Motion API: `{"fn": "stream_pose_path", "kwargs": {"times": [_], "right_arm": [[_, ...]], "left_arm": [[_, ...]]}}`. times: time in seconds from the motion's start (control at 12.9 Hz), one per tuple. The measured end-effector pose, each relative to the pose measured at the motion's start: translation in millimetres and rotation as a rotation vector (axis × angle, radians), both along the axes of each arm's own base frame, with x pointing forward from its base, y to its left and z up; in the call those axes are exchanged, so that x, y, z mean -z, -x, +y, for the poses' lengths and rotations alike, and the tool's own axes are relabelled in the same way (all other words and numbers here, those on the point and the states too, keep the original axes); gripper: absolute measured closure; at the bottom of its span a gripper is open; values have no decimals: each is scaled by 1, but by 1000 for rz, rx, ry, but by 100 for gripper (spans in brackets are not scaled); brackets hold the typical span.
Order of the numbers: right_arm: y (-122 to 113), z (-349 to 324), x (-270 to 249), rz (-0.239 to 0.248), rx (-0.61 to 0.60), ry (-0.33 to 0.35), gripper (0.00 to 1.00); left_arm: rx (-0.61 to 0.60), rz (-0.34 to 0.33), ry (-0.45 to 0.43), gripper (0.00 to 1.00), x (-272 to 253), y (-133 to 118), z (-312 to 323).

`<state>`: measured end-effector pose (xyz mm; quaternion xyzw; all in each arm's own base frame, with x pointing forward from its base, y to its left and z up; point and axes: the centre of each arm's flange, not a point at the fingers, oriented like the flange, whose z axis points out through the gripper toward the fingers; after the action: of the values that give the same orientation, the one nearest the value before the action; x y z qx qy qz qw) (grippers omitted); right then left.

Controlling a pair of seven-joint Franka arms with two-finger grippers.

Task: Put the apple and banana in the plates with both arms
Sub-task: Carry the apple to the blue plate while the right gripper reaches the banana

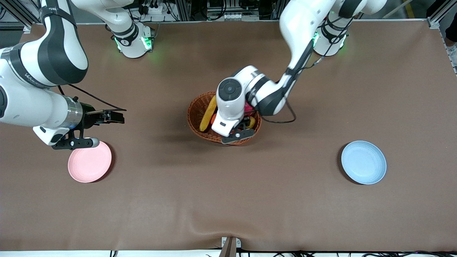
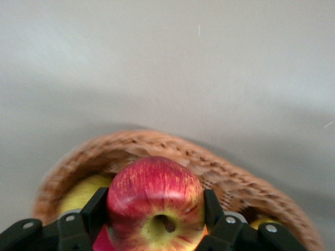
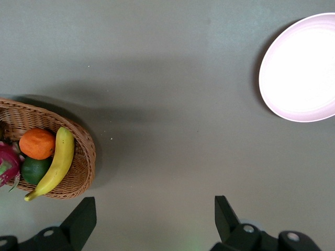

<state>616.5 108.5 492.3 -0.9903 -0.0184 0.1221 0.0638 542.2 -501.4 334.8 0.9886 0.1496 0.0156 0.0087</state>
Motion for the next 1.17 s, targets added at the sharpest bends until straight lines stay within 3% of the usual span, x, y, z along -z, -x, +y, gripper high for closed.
{"fn": "stream_pose_path", "kwargs": {"times": [0.31,0.54,0.85,1.17], "right_arm": [[1,2,0,4,-3,-1,0],[4,12,2,21,-11,-28,0],[14,71,27,61,-84,-54,0],[15,110,92,166,-95,-96,0]], "left_arm": [[-23,-23,1,22,-136,-43,110],[11,-12,-18,22,-191,-72,219],[55,39,-40,22,-203,-100,353],[138,105,-37,22,-168,-114,479]]}}
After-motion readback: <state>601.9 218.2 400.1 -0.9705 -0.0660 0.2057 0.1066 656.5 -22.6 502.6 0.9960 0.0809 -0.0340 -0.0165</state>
